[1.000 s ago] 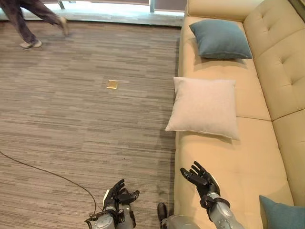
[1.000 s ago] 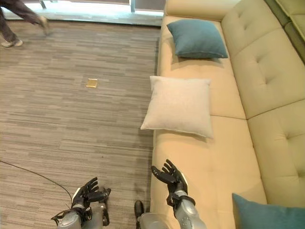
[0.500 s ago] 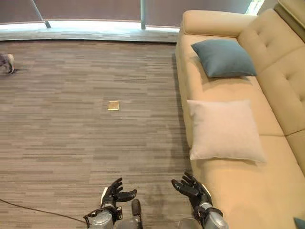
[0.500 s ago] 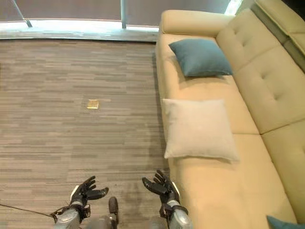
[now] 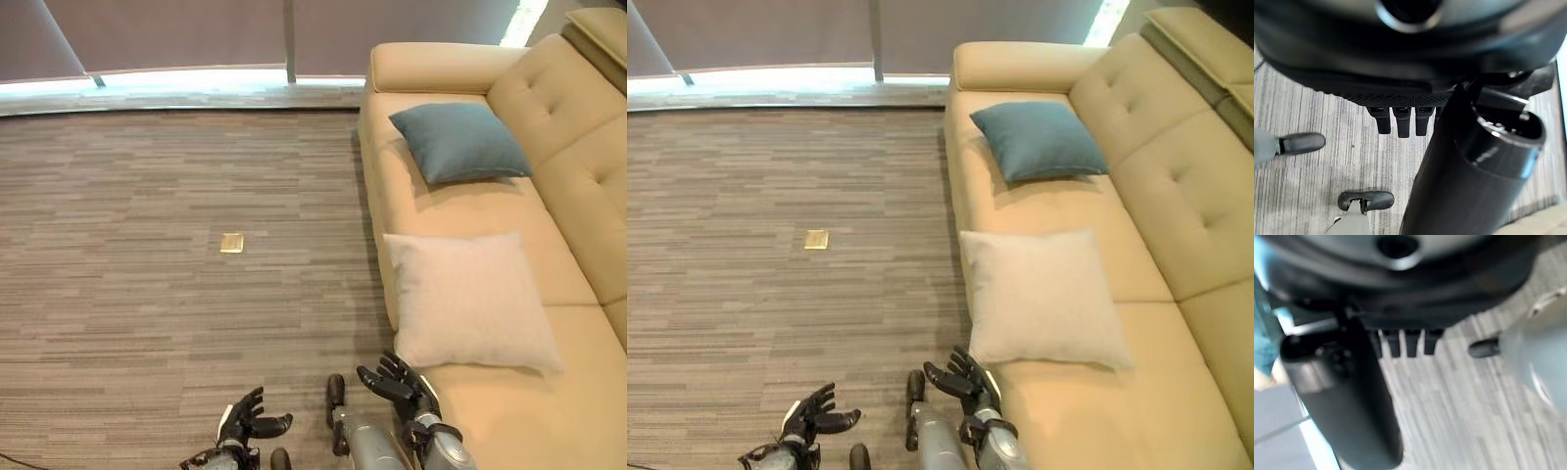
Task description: Pick up all the scattered cushions and arrange them neatly on the sofa.
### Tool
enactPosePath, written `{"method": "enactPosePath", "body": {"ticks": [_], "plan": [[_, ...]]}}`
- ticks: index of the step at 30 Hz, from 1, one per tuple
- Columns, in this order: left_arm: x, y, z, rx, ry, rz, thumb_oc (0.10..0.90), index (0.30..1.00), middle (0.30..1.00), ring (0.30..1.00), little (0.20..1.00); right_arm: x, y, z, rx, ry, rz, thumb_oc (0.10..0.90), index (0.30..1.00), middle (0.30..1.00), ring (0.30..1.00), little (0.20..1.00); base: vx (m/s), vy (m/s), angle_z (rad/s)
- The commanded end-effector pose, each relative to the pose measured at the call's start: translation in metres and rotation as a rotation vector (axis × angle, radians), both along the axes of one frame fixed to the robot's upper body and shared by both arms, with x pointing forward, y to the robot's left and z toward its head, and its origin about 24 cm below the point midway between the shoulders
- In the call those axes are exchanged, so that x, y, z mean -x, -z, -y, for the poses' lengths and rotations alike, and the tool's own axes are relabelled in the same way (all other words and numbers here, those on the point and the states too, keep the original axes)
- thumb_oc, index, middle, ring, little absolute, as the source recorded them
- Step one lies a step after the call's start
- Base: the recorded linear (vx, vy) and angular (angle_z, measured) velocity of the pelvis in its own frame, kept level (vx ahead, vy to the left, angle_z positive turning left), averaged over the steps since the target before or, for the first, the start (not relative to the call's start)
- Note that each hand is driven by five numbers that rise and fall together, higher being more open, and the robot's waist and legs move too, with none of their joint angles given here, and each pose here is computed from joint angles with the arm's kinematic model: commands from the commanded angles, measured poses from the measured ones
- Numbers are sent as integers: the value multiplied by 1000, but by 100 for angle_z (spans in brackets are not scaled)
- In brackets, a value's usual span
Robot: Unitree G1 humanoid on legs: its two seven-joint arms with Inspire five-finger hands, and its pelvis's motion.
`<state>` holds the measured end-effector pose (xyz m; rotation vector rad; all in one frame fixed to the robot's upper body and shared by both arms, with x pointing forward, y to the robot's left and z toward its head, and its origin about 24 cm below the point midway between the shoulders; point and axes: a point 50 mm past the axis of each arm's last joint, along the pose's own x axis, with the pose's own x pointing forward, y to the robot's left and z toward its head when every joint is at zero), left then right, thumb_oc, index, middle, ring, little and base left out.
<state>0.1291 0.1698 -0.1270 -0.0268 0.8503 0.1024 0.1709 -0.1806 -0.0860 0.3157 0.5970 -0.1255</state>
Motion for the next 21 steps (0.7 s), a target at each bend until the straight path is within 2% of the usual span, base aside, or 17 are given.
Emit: {"method": "enactPosePath", "body": {"ticks": [1, 6, 11, 21], "plan": [[-28, -21, 1, 7, 27, 164, 800, 900, 900, 900, 900, -24, -32, 3, 16, -26, 199, 800, 900, 900, 900, 900, 351, -91, 12], [-30, -22, -1, 1, 30, 173, 800, 900, 900, 900, 900, -30, -41, 6, 62, -68, 245, 800, 900, 900, 900, 900, 255, -173, 5], [-43, -32, -1, 4, -13, 231, 800, 900, 900, 900, 900, -35, -49, 16, 131, -51, 269, 800, 900, 900, 900, 900, 188, -93, -74], [-41, -31, 2, 41, -86, 217, 800, 900, 900, 900, 900, -37, -46, 24, 149, 4, 253, 800, 900, 900, 900, 900, 300, 172, -88]]}}
